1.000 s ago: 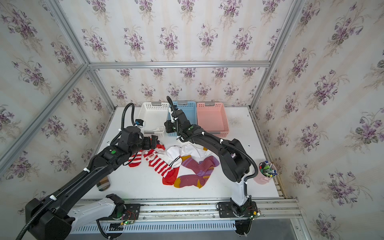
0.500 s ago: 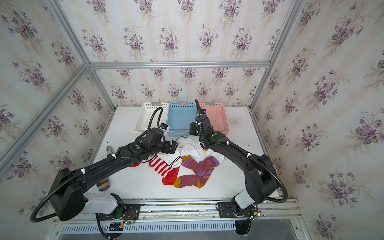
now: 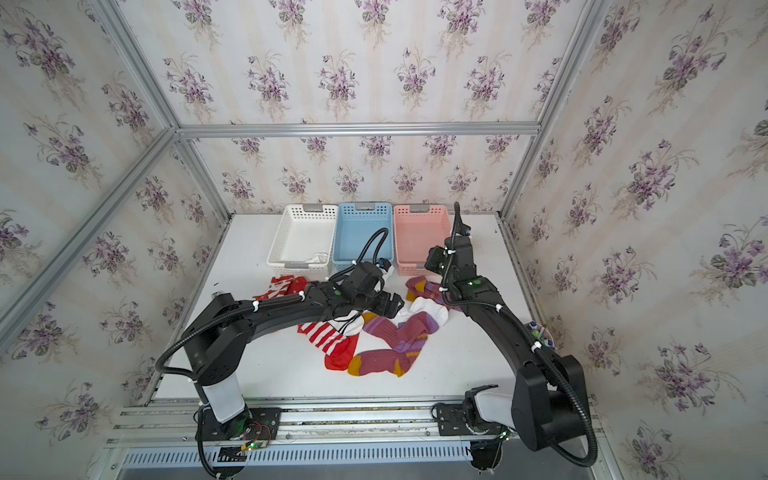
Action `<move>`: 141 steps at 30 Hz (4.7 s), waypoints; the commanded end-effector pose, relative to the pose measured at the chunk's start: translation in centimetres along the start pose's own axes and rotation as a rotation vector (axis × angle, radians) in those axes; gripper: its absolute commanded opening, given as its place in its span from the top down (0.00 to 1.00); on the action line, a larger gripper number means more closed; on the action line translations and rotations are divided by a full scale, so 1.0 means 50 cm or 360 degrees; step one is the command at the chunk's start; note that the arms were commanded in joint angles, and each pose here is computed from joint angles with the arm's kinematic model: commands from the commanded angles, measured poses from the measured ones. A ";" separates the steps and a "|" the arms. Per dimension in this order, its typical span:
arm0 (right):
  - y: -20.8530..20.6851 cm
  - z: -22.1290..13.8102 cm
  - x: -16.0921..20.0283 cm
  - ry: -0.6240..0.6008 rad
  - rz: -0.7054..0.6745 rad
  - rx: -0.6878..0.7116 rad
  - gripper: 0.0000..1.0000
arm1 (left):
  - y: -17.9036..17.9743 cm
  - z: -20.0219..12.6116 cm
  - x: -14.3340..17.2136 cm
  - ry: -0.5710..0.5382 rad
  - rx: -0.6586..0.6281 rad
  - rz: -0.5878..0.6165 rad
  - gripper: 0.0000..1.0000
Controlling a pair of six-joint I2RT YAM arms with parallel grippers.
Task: Sort the socks into the basket by color
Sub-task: Pick up the sock at the center of the board, then place the sock in the bin.
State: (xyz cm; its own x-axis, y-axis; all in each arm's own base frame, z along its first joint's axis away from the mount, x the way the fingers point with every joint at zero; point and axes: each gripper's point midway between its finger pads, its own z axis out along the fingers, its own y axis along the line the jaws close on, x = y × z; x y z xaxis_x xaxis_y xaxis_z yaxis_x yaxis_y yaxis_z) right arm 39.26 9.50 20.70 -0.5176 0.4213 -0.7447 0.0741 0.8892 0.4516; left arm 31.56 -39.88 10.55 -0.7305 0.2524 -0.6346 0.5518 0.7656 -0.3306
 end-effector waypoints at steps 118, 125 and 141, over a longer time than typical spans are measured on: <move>-0.092 -0.116 0.162 0.0126 0.0052 -0.0111 0.54 | 0.580 -0.287 -0.233 -0.0287 -0.1045 -0.0433 0.90; -0.071 -0.101 0.157 0.0145 0.0025 -0.0181 0.54 | 0.592 -0.272 -0.229 -0.0272 -0.1021 -0.0468 0.48; 0.075 -0.055 0.205 0.0294 -0.0174 -0.0409 0.54 | 0.519 -0.303 -0.186 -0.0317 -0.0806 -0.0596 0.25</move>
State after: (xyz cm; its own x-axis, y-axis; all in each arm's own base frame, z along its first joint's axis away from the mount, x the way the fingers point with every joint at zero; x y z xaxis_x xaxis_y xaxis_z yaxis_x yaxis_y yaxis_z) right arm 31.25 15.59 15.49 -0.6779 0.2716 -0.6832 -0.1637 0.8502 0.5004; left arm 46.64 -12.68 17.62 -0.7377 -0.1235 -0.6637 -0.0234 0.9872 -0.1577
